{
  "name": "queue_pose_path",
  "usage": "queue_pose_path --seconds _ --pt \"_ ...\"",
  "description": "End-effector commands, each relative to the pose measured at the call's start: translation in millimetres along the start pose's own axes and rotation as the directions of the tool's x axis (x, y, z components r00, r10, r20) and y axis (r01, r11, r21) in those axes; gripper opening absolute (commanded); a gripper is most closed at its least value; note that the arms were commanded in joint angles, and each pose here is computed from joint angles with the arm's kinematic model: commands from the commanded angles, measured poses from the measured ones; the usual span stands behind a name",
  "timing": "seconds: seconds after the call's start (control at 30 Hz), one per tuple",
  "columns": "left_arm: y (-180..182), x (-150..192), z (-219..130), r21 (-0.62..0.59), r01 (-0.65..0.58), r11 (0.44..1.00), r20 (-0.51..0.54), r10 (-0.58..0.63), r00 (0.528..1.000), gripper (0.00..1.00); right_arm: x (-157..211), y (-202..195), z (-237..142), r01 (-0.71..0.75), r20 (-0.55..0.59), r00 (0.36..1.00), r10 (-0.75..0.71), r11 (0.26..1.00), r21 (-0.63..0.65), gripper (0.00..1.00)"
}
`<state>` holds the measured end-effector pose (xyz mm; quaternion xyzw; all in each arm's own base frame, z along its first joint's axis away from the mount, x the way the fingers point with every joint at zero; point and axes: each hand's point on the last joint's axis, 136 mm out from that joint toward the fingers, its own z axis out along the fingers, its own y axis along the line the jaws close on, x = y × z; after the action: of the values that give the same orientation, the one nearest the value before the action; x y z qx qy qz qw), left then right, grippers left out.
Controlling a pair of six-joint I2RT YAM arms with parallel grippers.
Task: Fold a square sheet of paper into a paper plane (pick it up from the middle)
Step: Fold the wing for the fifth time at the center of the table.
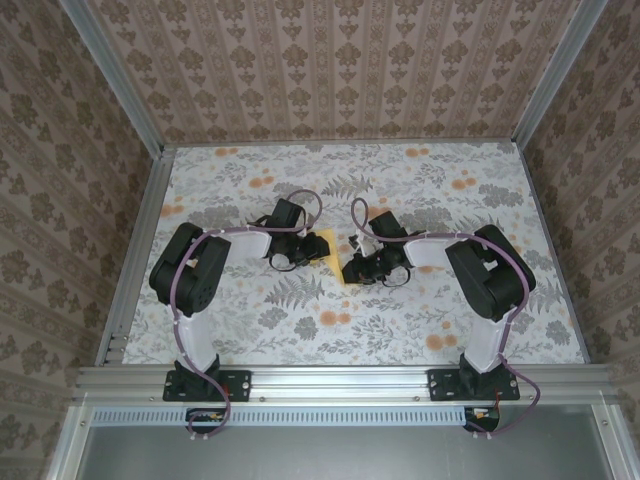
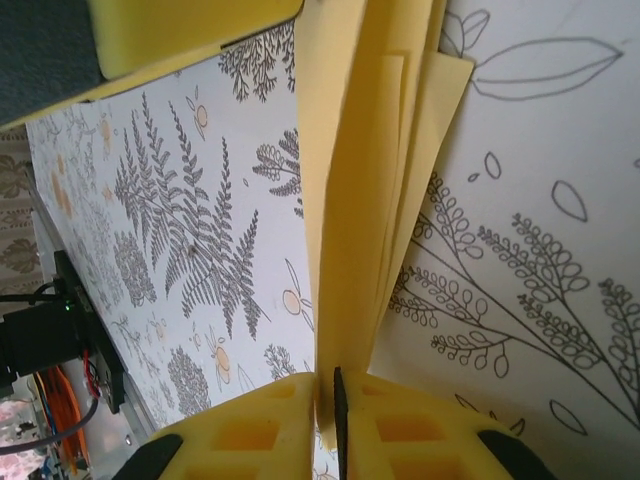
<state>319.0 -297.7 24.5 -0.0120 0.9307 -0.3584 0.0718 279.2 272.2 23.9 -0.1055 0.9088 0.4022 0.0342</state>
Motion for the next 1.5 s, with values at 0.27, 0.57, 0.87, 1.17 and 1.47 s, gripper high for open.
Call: queue_pose_path --seconds 0.27,0.57,0.87,1.17,1.47 --pt "40 14 9 -0.138 0.07 0.988 -0.033 -0.075 0.997 0.27 15 -7 9 0.016 -0.086 0.996 -0.01 0.997 0.071 0.09" --pt "40 15 10 -0.134 0.069 0.989 -0.037 -0.074 0.997 0.27 -16 20 -18 0.05 0.07 0.996 -0.055 0.997 0.066 0.26" --pt "38 14 10 -0.12 0.061 0.991 -0.037 -0.065 0.997 0.27 -31 31 -10 0.041 0.102 0.994 -0.038 0.999 -0.021 0.21" --pt "36 14 10 -0.113 0.058 0.992 -0.037 -0.063 0.997 0.26 -24 21 8 0.007 0.044 0.999 -0.005 0.999 -0.049 0.17" --pt "36 14 10 -0.115 0.06 0.992 -0.037 -0.064 0.997 0.26 -15 8 16 -0.019 0.005 1.0 0.019 0.999 -0.03 0.17"
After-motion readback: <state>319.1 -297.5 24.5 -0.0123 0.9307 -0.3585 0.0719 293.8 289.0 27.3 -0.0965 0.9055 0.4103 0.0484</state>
